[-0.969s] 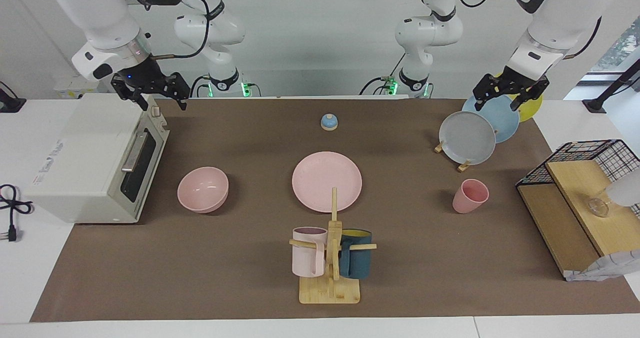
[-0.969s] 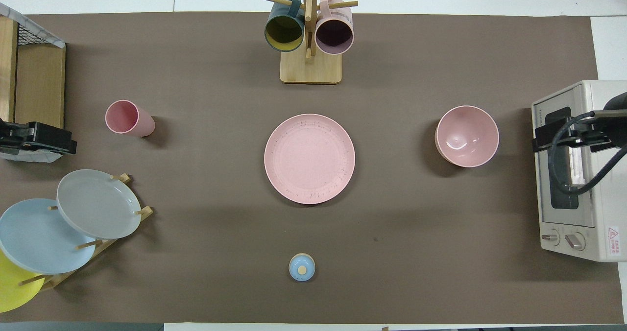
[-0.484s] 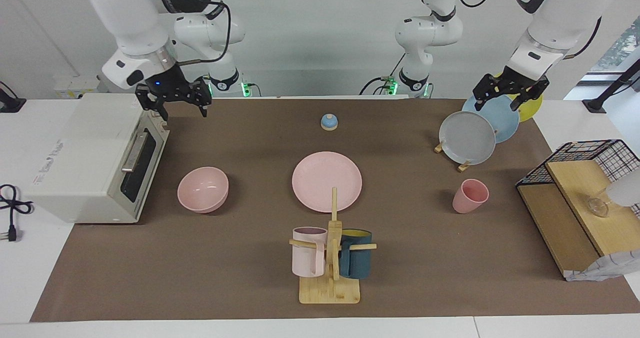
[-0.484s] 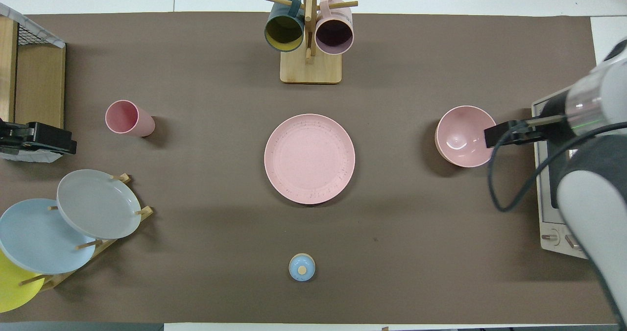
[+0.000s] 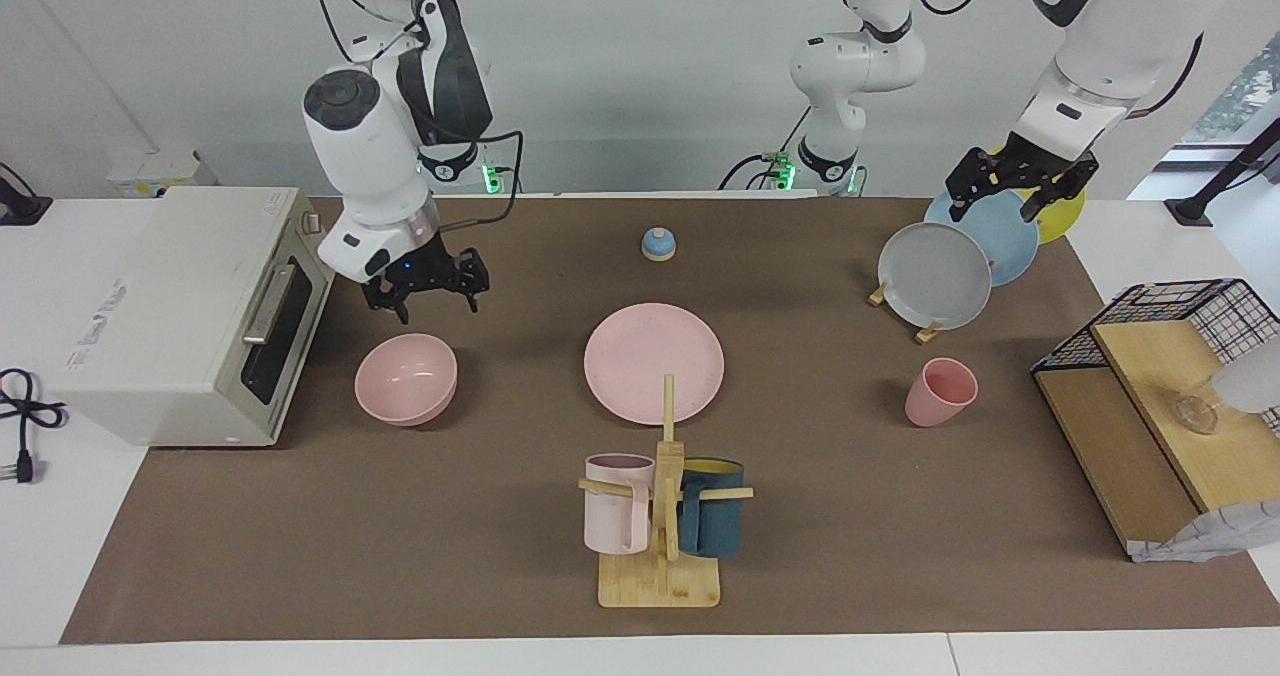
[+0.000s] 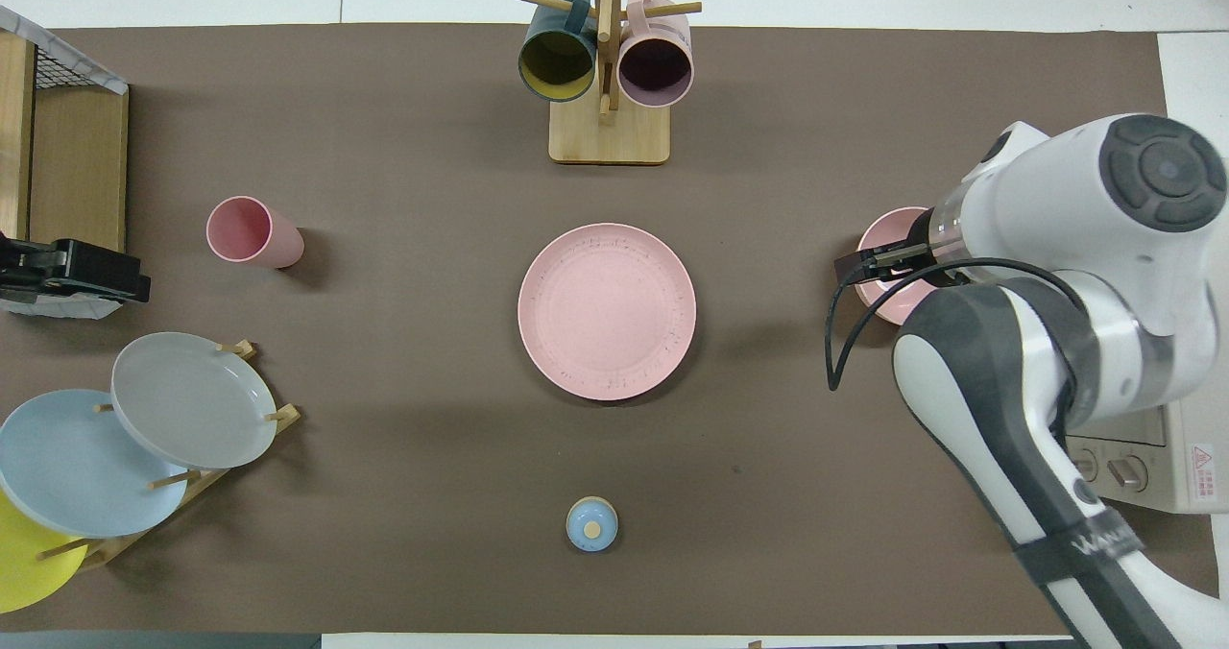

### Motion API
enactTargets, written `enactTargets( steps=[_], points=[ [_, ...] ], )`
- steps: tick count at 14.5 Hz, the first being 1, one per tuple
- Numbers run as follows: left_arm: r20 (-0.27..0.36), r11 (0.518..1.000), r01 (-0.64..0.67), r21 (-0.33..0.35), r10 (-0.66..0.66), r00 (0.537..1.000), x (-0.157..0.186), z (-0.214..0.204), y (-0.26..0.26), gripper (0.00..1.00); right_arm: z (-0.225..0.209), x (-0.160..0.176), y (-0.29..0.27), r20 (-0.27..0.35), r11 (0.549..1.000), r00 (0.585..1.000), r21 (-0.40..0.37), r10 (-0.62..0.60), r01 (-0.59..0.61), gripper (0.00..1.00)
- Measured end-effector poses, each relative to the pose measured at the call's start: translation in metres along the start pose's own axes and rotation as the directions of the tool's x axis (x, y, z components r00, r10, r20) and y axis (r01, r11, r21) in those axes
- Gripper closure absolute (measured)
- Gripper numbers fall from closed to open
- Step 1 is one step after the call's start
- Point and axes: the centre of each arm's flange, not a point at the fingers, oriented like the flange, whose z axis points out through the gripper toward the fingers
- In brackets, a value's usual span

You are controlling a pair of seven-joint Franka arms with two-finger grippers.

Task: Organize tableware
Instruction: 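Reach the right gripper to the pink bowl and grasp its rim, then carry the bowl over the plate while the left gripper reaches the cup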

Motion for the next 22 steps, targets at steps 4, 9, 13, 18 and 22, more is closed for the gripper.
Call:
enactTargets(
  steps=[4,9,13,18,22],
  points=[
    [0.0,1.0,0.0,0.0,0.0,1.0,0.0,0.0,0.0,0.0,0.079,-0.015,0.003,-0.006,1.0,1.0,-0.003,0.003,-0.003,0.0],
    [0.0,1.0,0.0,0.0,0.0,1.0,0.0,0.0,0.0,0.0,0.093,-0.018,0.003,0.01,0.999,0.999,-0.014,-0.041,0.042,0.34],
    [0.0,1.0,0.0,0.0,0.0,1.0,0.0,0.0,0.0,0.0,0.103,-0.018,0.005,0.031,0.994,0.996,-0.063,-0.089,0.091,0.8],
    [0.0,1.0,0.0,0.0,0.0,1.0,0.0,0.0,0.0,0.0,0.062,0.003,-0.026,0.092,0.984,0.985,-0.091,-0.143,0.151,0.95],
    [0.0,1.0,0.0,0.0,0.0,1.0,0.0,0.0,0.0,0.0,-0.011,0.021,-0.173,0.092,0.988,0.992,-0.118,-0.087,0.098,0.95]
  ],
)
